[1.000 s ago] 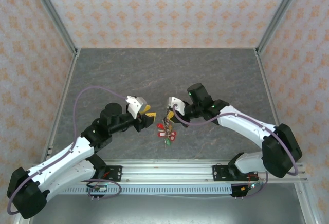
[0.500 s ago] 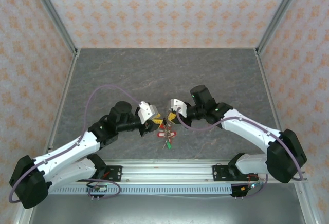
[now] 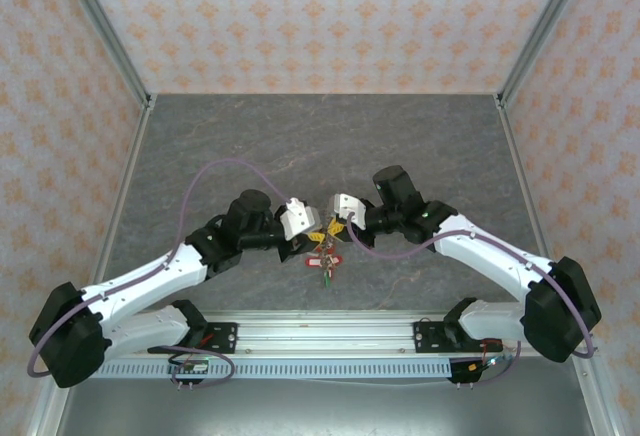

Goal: Put the keys on the keyring

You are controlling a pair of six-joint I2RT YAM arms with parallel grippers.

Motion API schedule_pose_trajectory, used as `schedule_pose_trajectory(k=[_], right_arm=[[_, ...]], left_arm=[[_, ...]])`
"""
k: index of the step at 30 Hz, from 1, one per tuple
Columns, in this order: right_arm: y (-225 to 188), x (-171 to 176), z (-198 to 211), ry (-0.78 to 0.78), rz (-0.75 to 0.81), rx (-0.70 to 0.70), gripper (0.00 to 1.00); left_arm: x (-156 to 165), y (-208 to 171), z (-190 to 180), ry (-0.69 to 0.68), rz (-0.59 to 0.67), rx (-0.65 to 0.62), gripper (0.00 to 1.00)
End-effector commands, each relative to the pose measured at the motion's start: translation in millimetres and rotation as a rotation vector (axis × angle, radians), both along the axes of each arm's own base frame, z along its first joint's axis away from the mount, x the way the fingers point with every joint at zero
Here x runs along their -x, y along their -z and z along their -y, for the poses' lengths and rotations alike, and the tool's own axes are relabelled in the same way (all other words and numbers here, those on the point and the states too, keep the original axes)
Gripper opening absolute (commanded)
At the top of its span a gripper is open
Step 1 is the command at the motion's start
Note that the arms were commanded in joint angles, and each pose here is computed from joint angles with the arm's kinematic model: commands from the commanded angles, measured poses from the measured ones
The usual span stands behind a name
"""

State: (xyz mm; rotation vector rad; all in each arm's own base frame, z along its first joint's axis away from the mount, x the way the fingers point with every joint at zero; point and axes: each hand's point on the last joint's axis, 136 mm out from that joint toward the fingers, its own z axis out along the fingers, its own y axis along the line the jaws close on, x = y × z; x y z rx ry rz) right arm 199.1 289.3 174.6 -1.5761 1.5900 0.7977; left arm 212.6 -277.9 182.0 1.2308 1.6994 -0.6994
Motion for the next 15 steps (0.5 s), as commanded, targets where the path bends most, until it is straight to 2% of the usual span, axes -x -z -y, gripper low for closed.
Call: schedule_pose_trajectory(k=[1,15], right_arm=[[-11.5,5.7,-4.9,-0.044,0.032,-0.049,0.0],[-15.1,11.0,-7.3,-0.068,0.022,-0.079,0.0]], left_arm=[[3.7,-7.7,7.8,0.048,0.026,-0.003,0.25],[1.1,-6.5,10.3,0.052,0.037,-0.007,0.21]])
